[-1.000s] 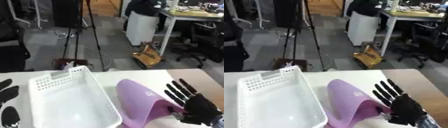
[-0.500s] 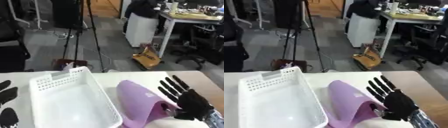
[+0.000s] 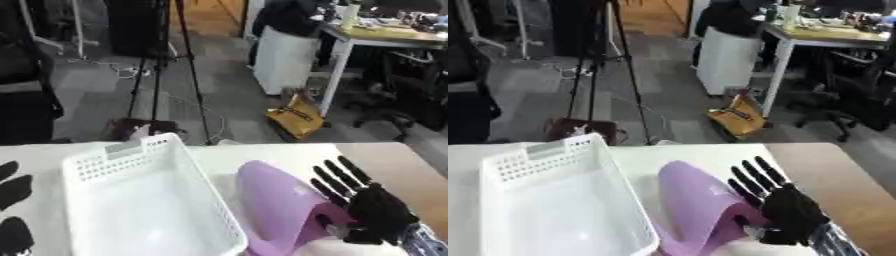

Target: Pick up objects on the table and place them in the box.

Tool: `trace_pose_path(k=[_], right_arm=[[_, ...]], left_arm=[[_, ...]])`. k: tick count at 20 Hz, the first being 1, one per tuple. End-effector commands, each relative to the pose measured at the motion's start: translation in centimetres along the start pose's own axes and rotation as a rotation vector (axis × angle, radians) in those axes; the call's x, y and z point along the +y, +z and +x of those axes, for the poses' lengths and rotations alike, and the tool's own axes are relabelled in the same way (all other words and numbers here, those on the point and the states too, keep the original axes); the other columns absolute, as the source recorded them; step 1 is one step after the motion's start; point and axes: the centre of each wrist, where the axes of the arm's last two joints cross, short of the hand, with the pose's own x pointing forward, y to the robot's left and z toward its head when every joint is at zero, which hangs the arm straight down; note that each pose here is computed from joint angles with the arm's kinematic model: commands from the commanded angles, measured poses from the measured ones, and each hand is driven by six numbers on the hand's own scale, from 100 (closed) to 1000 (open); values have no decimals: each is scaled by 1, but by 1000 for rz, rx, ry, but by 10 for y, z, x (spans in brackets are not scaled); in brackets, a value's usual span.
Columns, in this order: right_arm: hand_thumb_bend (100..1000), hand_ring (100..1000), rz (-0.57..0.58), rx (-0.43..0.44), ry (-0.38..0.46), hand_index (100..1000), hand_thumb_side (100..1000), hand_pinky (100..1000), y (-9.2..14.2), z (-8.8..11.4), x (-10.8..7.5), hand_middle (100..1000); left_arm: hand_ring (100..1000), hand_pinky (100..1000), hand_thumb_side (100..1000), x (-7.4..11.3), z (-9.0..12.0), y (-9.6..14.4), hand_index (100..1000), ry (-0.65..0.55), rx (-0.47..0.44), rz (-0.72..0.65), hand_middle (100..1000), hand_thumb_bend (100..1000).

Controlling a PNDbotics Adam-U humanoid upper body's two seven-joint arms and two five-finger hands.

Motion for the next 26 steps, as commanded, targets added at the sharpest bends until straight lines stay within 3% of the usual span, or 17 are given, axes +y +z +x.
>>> trace_pose_path(k=[1, 13, 16, 26], right_arm=[[339, 968, 13, 7, 31, 1000, 1000, 958, -2, -12, -2, 977], [326, 963, -13, 51, 66, 1000, 1000, 951, -5, -16, 1, 972], [273, 955, -66, 73, 68, 1000, 1000, 943, -9, -18, -1, 954], [239, 952, -114, 88, 85, 1000, 1000, 940, -18, -22, -4, 950]], left_arm=[[779, 747, 747, 1, 5, -6, 761, 11, -26, 11, 817, 100], [779, 747, 747, 0, 6, -6, 761, 19, -29, 7, 818, 100], [780, 747, 749, -1, 6, -6, 761, 22, -29, 2, 819, 100], [780, 746, 748, -1, 7, -7, 761, 27, -30, -6, 819, 100]])
